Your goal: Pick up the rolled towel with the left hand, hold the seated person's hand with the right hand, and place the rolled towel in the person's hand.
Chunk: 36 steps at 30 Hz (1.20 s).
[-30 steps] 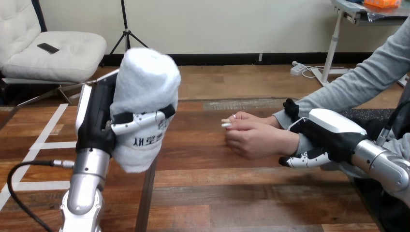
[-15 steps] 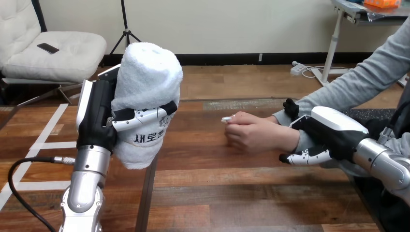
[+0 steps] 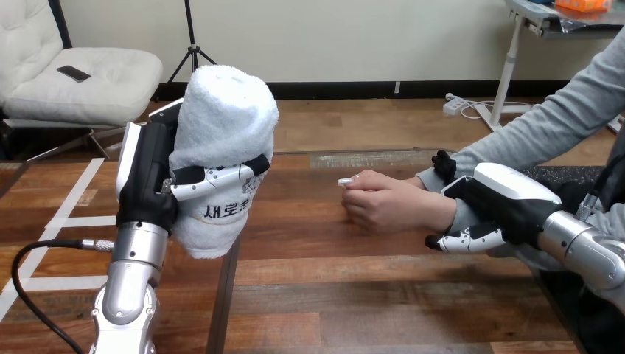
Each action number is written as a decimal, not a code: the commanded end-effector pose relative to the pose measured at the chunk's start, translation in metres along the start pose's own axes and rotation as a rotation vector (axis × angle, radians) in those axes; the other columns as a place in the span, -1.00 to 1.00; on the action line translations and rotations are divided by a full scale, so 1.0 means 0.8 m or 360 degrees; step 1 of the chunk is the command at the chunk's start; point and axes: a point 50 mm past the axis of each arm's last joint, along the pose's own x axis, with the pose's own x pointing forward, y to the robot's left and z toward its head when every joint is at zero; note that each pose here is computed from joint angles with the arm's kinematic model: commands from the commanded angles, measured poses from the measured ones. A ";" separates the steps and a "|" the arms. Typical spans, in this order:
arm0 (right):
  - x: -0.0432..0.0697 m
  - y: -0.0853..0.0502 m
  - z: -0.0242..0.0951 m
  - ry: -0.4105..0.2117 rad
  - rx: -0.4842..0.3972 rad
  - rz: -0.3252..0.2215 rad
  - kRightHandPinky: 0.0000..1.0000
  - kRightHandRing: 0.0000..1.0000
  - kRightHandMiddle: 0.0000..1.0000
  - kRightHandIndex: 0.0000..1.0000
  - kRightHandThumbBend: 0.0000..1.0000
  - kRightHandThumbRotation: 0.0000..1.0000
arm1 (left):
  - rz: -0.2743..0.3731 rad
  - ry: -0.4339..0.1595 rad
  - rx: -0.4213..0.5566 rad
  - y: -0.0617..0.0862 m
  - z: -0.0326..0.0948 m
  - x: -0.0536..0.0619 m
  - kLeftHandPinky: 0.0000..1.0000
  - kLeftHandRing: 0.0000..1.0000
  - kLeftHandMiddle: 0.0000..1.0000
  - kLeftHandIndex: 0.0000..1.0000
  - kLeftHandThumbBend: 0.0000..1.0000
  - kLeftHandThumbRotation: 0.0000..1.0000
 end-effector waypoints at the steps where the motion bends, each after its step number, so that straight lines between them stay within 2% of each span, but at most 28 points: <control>1: 0.009 -0.013 0.014 -0.0075 0.0015 -0.0060 -0.28 -0.21 -0.11 -0.05 0.27 -0.26 | -0.0003 -0.0188 0.0039 0.006 0.029 0.027 -0.42 -0.35 -0.24 -0.21 0.20 -1.00; 11: 0.010 -0.014 0.013 -0.0042 0.0037 -0.0014 -0.21 -0.15 -0.05 0.00 0.34 -0.25 | 0.0000 -0.0187 0.0037 0.007 0.028 0.025 -0.43 -0.35 -0.24 -0.21 0.20 -1.00; 36: 0.008 -0.013 0.011 -0.0035 0.0042 0.0027 -0.07 0.01 0.10 0.12 0.56 -0.27 | 0.0003 -0.0170 0.0035 0.008 0.026 0.022 -0.43 -0.34 -0.23 -0.20 0.20 -1.00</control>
